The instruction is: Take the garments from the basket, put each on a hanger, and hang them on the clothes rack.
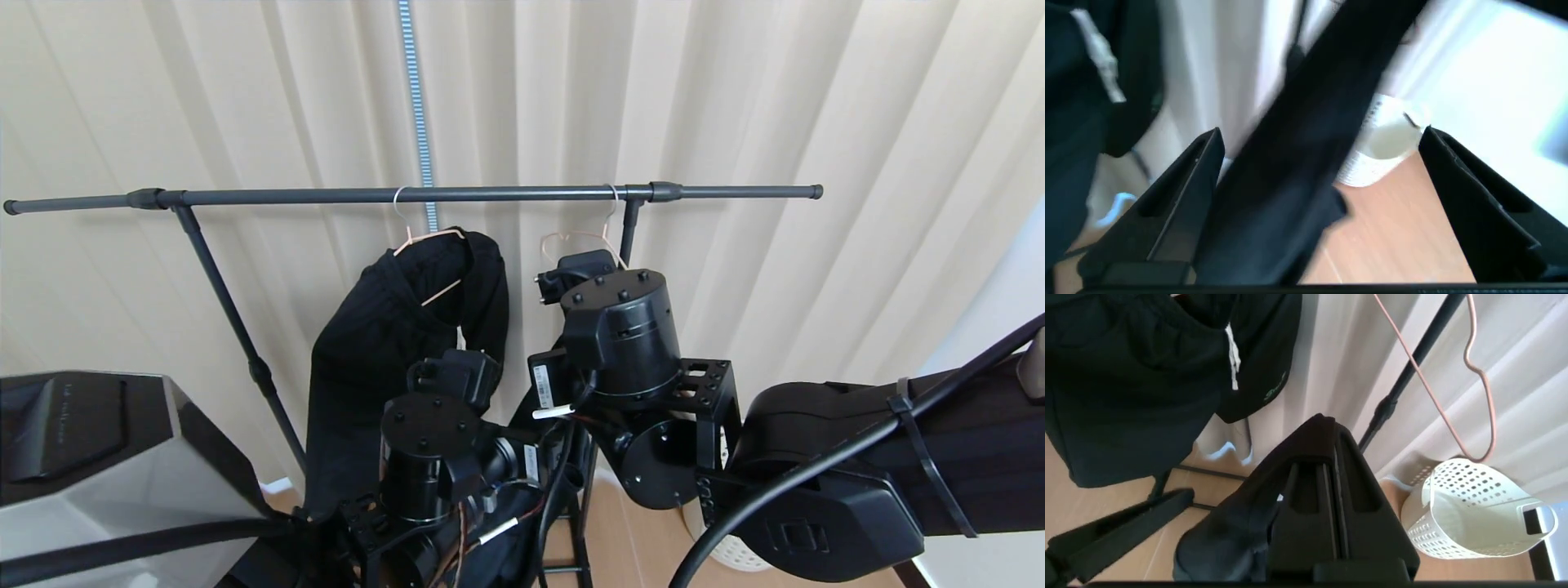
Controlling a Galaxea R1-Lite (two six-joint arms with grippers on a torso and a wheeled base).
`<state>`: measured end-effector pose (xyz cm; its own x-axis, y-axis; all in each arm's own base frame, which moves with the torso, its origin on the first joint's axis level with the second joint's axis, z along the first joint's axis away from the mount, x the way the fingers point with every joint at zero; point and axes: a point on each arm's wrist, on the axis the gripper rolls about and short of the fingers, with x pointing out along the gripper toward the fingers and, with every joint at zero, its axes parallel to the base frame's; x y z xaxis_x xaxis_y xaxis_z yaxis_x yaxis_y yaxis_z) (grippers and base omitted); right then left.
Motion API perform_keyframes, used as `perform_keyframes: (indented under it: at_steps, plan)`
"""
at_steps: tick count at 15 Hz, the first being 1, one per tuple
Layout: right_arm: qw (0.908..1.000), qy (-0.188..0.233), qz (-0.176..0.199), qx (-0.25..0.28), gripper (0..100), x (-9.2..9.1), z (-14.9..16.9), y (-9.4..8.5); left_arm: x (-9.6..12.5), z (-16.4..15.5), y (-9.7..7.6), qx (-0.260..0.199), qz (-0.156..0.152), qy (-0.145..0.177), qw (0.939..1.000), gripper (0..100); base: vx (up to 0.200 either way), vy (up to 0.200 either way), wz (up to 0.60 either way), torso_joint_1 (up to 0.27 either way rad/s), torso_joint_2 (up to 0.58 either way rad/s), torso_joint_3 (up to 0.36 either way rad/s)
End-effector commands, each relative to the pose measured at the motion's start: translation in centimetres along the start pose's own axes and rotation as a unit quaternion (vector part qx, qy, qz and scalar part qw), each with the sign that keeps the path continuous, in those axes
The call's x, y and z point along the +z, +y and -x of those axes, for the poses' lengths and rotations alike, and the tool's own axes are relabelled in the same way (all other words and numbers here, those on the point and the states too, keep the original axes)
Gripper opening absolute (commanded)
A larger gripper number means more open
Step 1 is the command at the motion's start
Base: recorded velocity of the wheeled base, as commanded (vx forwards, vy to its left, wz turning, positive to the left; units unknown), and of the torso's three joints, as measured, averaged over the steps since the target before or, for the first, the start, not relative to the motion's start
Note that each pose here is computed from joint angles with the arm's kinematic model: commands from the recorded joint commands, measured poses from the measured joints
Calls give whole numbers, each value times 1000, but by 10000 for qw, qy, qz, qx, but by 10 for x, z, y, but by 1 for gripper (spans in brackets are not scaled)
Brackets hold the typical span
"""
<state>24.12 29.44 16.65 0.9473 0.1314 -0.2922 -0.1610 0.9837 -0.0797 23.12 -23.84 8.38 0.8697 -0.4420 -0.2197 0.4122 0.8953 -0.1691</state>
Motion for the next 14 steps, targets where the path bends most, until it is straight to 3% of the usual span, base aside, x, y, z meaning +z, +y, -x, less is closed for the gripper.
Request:
perform_keyframes:
  at_steps: [1,5,14]
  plan:
    - [10000,-18,-13,5,0,1,1,0,-2,-7,8,186,-62,19,9998,100,0,0,0,0,0,0]
    - [9999,-18,33,113,0,-1,8,6,-3,-18,19,479,-104,-12,9988,100,0,0,0,0,0,0]
    - [9999,-90,-32,52,0,6,10,1,-15,-22,27,618,-263,171,9976,100,0,0,0,0,0,0]
